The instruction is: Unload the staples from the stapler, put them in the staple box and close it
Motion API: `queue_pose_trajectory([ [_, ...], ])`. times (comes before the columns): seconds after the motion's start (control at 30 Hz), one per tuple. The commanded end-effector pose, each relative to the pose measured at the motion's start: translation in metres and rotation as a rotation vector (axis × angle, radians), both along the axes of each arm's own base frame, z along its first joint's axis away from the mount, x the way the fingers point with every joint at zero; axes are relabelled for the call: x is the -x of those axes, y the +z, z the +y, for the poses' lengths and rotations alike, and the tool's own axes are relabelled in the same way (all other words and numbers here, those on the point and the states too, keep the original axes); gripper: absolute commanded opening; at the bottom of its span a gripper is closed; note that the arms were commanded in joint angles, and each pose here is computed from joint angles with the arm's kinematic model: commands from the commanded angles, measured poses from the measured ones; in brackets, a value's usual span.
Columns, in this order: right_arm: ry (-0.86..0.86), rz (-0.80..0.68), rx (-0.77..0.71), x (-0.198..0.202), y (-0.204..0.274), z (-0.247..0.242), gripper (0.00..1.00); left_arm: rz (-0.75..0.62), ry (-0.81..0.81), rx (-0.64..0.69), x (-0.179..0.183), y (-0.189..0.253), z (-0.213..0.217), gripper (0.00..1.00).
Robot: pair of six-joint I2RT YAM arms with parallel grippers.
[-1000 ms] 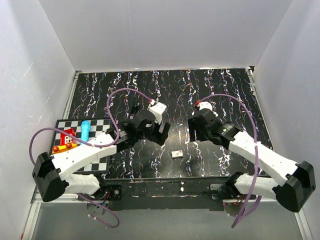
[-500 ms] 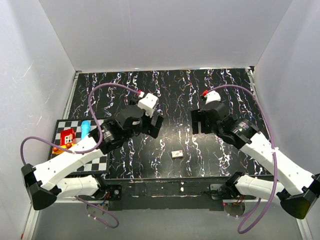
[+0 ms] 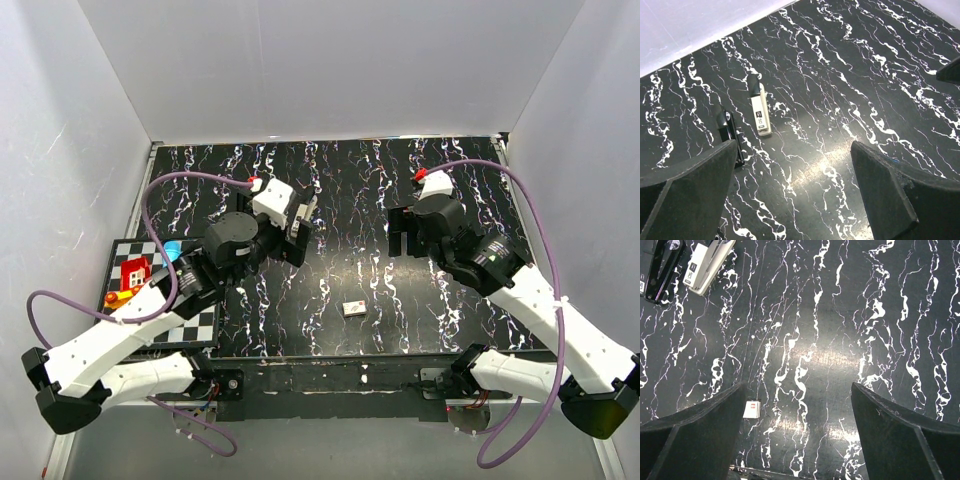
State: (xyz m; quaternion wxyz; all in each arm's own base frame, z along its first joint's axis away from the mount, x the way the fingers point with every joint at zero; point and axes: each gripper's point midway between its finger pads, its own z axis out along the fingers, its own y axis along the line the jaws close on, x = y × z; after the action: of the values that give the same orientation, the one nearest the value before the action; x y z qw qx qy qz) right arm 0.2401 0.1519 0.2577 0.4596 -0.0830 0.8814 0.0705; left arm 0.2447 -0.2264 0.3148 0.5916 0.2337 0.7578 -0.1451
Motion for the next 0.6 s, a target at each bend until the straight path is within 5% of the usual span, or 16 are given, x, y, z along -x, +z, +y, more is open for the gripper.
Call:
queue_pose_trajectory([
  [0.0, -0.042, -0.087, -0.012, -0.008, 0.031, -0.01, 0.93, -0.082, 0.019, 0.045, 0.001, 0.033, 0.011, 0.98],
  [0.57, -0.04, -0.168, -0.04, 0.002, 0.065, -0.024, 0.94, -0.098, -0.027, 0.128, 0.014, 0.057, 0.011, 0.98],
])
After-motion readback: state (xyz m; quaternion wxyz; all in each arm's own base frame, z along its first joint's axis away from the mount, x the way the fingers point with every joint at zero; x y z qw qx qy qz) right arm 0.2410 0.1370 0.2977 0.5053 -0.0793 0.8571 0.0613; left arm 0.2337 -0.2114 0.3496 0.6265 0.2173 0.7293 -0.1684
